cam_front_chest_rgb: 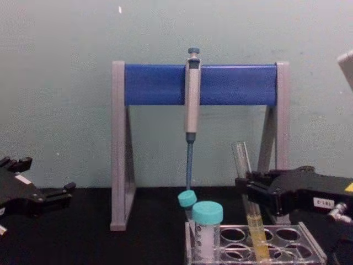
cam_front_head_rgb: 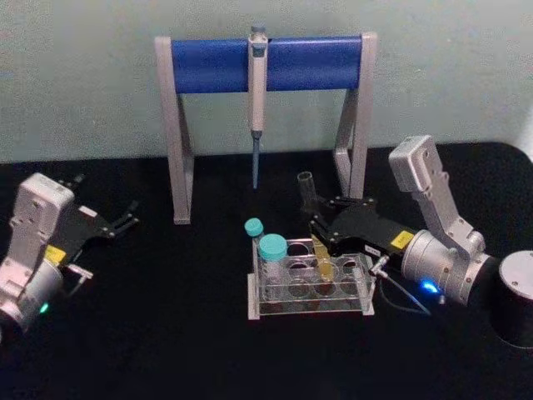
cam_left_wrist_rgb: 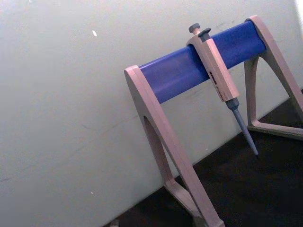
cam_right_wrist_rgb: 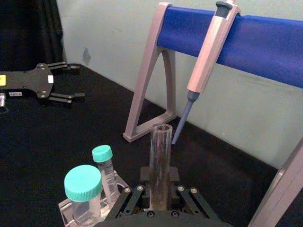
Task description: Pick up the test tube from the test tube rack, shake it, then place it back into the test tube rack.
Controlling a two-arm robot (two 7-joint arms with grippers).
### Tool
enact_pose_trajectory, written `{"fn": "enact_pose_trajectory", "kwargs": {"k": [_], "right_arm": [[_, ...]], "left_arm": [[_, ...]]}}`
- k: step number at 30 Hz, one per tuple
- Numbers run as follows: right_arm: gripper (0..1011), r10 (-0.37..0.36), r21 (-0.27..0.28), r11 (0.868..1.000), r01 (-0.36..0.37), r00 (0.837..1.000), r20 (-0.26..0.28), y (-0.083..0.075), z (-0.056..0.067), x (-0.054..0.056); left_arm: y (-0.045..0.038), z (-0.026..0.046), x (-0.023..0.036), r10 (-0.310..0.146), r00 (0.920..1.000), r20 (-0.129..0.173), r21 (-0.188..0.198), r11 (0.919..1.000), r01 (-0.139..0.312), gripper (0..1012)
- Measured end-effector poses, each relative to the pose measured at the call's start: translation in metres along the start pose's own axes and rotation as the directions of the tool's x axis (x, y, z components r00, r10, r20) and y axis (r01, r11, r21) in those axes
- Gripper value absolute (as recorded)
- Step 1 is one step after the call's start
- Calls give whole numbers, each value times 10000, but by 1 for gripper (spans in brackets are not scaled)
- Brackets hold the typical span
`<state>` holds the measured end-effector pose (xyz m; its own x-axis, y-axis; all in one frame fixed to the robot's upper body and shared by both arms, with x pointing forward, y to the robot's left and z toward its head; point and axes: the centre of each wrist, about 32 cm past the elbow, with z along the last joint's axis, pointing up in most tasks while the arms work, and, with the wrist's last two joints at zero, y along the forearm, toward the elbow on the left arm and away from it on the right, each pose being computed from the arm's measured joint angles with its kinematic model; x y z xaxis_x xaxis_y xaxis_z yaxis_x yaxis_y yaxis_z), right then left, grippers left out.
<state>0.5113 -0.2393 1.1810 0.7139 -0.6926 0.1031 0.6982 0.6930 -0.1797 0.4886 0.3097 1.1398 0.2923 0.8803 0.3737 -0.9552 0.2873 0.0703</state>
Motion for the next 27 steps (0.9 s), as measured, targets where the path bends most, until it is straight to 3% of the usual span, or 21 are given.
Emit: {"fn": "enact_pose_trajectory", "kwargs": {"k": [6, 13, 17, 20, 21, 23, 25, 27], "right_arm": [[228, 14, 32, 10000, -14, 10000, -17, -9, -3, 3], [228, 162, 812, 9966, -131, 9991, -380, -110, 82, 43], [228, 130, 1557, 9878, -49, 9986, -512, -200, 174, 74], [228, -4, 2207, 9753, 124, 9985, -543, -265, 229, 99], [228, -137, 2648, 9639, 265, 9986, -503, -296, 246, 105], [228, -318, 3028, 9521, 439, 9985, -448, -317, 255, 111], [229, -676, 3651, 9278, 765, 9970, -369, -337, 256, 118], [229, -736, 3749, 9234, 819, 9966, -363, -338, 257, 120]], "left_arm": [[0, 0, 0, 0, 10000, 0, 0, 10000, 0, 1001], [0, 0, 0, 0, 10000, 0, 0, 10000, 0, 1001], [0, 0, 0, 1, 10000, 0, 0, 10000, -1, 1001], [0, 0, 0, 0, 10000, 0, 0, 10000, 0, 1001], [0, 0, 0, 0, 10000, 0, 0, 10000, 0, 1001], [0, 0, 0, 0, 10000, 0, 0, 10000, 0, 1001], [0, 0, 0, 0, 10000, 0, 0, 10000, 0, 1001], [0, 0, 0, 0, 10000, 0, 0, 10000, 0, 1001]]}}
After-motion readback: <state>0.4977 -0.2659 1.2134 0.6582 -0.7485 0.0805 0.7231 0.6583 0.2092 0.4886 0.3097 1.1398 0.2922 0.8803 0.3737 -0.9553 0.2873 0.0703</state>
